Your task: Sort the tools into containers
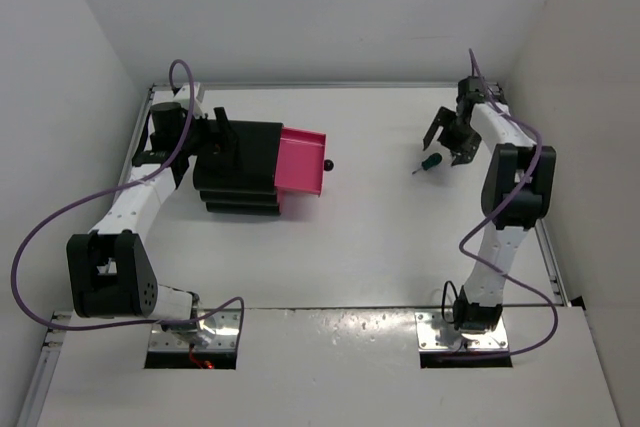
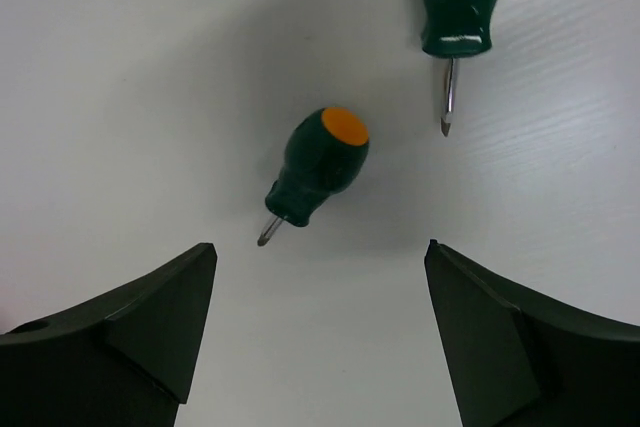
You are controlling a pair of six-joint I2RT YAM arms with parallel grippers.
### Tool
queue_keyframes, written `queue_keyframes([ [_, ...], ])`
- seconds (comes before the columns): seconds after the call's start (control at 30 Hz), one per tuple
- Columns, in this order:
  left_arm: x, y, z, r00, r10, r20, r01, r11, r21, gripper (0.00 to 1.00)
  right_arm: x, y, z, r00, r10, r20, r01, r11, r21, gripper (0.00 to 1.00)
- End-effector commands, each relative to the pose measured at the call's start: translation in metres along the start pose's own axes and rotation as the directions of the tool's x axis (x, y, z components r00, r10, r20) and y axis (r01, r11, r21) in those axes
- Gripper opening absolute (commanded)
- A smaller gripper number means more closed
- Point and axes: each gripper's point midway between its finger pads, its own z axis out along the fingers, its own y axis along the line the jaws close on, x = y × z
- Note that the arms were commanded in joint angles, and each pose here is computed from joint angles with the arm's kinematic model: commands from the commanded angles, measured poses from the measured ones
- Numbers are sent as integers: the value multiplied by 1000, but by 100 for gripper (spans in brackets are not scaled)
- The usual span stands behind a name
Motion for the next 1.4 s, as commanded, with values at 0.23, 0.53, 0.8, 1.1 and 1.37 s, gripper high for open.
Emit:
queue_keyframes([
  [0.23, 104, 23, -11, 942, -38, -333, 7, 996, -94, 100, 0, 11, 14, 969, 242, -56, -242, 970, 4, 84],
  [0.53, 104, 23, -11, 942, -38, -333, 7, 996, -94, 100, 2, 1, 42, 960, 273, -61, -268, 960, 78, 79],
  [0.8, 100, 23, -10, 945, -36, -325, 6, 996, -92, 100, -4, -2, 50, 964, 262, -46, -257, 962, 94, 44],
  [1.1, 100, 23, -10, 945, -36, -325, 6, 996, -92, 100, 3, 26, 31, 989, 97, -110, -101, 994, -32, 0],
  [1.37, 100, 23, -10, 945, -36, -325, 6, 996, -92, 100, 37, 119, -47, 970, -223, 99, 244, 890, -386, 0],
])
